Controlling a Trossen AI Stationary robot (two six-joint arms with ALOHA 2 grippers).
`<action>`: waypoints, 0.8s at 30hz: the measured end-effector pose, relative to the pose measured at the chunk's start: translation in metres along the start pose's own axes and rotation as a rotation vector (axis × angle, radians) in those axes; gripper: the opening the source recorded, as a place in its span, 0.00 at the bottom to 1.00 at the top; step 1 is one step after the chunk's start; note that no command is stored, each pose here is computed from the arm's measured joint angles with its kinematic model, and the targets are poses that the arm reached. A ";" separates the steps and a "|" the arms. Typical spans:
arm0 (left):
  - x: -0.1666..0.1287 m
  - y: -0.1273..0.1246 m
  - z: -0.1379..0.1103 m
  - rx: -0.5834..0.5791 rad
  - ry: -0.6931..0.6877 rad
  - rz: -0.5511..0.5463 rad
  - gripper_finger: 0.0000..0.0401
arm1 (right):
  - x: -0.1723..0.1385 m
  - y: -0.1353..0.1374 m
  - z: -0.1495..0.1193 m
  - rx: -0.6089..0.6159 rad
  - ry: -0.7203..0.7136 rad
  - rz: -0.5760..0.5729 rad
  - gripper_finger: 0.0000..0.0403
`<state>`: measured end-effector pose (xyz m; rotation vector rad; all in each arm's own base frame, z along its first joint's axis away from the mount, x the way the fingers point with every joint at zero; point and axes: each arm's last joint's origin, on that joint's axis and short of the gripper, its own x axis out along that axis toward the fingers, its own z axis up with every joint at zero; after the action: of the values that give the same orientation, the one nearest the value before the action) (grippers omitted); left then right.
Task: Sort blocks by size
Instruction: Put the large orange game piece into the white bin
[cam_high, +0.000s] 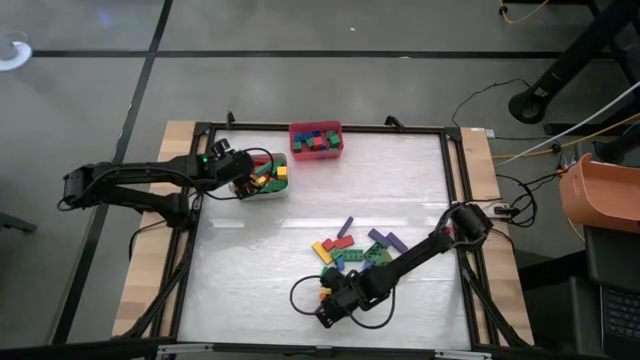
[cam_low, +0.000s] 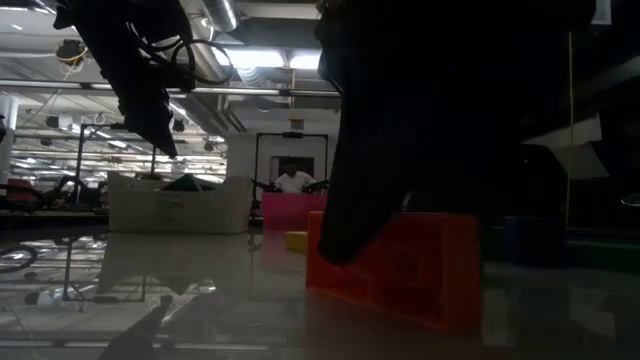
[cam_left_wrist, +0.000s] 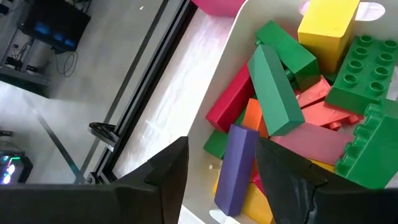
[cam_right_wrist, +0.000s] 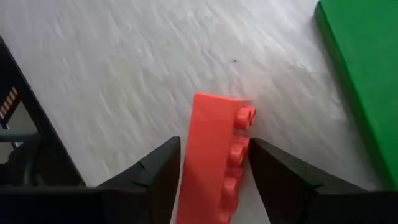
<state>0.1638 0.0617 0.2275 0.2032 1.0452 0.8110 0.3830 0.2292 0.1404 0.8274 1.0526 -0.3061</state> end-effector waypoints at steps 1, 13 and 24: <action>0.000 0.000 0.000 0.000 0.000 0.000 0.43 | 0.001 0.000 0.000 -0.002 0.000 -0.003 0.47; -0.001 -0.007 0.002 0.033 -0.029 -0.249 0.43 | -0.001 0.009 0.023 -0.295 -0.208 -0.020 0.22; -0.009 -0.019 0.008 0.073 -0.110 -0.447 0.43 | -0.019 -0.002 0.133 -0.686 -0.380 -0.152 0.27</action>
<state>0.1774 0.0445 0.2278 0.0698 0.9687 0.3546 0.4584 0.1280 0.1871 0.0646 0.7817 -0.1969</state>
